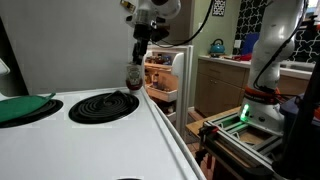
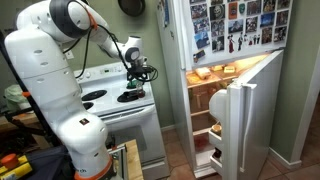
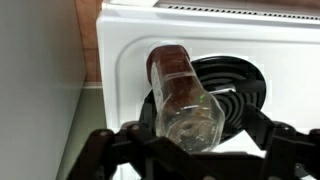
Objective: Open the bottom fridge door then put the sauce bottle on the second shelf and close the door
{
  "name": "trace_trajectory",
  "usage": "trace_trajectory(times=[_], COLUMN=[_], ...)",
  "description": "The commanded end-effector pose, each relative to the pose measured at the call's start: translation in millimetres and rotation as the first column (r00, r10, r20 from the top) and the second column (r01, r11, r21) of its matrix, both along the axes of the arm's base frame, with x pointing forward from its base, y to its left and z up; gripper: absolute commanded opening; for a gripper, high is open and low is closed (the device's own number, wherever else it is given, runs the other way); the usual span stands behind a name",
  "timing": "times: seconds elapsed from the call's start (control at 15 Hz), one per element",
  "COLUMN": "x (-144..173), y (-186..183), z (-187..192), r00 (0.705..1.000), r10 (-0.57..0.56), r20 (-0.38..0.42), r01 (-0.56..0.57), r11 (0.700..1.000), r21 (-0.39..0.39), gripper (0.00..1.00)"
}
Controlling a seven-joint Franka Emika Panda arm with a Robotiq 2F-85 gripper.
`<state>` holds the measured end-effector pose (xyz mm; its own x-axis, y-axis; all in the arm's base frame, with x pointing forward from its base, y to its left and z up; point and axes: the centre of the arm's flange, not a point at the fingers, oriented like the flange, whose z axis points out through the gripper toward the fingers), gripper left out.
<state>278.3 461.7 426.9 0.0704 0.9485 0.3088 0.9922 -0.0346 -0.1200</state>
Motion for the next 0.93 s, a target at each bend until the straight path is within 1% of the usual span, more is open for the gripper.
trace_trajectory(times=[0.0,0.2,0.47,0.67,0.87], x=[3.0,4.1,3.5,-3.4,-14.7], y=[6.2,4.4,2.2,-11.8,-32.7], z=[-8.8,-8.5,1.1,36.7,83.0], r00=[1.0,1.0,0.999,0.997,0.993], r10=[0.015,0.013,0.019,0.035,0.022], r20=[0.023,0.028,0.037,0.064,0.114], r01=[-0.015,-0.012,-0.019,-0.035,-0.015], r11=[1.0,1.0,1.0,0.999,0.998], r21=[-0.005,-0.011,-0.007,-0.01,-0.06], gripper=[0.61,0.38,0.36,0.36,0.36])
